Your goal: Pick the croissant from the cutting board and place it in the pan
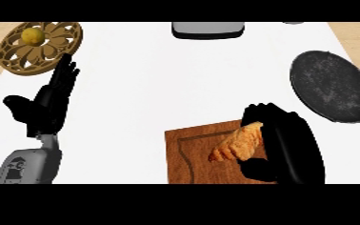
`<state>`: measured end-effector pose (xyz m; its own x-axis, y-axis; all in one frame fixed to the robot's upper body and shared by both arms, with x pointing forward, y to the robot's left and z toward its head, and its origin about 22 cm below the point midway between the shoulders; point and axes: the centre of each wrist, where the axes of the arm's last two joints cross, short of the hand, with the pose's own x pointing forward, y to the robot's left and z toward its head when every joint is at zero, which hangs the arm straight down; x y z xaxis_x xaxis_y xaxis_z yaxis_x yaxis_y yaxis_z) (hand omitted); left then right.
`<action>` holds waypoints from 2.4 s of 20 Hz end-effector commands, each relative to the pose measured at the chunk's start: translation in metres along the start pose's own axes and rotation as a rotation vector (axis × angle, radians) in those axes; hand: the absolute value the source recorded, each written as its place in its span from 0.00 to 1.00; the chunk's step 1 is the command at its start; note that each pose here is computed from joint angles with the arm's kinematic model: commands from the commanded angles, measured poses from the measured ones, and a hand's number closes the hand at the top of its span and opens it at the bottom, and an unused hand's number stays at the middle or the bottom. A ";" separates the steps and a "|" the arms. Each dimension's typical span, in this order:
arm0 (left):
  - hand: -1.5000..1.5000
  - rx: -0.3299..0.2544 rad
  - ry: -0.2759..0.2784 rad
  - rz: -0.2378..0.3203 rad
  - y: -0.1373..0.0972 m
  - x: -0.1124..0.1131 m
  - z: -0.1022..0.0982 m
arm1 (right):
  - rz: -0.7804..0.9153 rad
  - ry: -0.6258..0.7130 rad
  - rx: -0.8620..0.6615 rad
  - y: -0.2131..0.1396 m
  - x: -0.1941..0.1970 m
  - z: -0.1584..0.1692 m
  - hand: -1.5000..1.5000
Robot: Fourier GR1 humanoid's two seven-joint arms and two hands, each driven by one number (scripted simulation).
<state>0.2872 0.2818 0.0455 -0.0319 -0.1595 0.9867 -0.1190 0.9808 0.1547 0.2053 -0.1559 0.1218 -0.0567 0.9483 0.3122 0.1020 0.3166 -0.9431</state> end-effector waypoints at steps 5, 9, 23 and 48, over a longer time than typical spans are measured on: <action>0.50 -0.002 -0.020 -0.014 -0.007 0.013 -0.021 | -0.186 0.105 -0.188 -0.047 -0.054 -0.003 1.00; 0.50 -0.013 -0.013 0.002 -0.005 0.009 -0.008 | -0.361 0.141 -0.242 -0.067 -0.095 -0.035 1.00; 0.50 -0.039 -0.020 -0.008 -0.020 -0.008 -0.005 | -0.047 0.305 -0.344 -0.065 -0.274 -0.110 1.00; 0.50 -0.075 -0.024 0.023 -0.031 0.009 -0.009 | -0.509 0.302 -0.216 -0.004 -0.346 -0.099 0.00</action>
<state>0.3037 0.2539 0.0560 -0.0769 -0.1481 0.9860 -0.0457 0.9884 0.1449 0.3276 -0.4783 0.0308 0.2054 0.6707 0.7127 0.2597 0.6648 -0.7005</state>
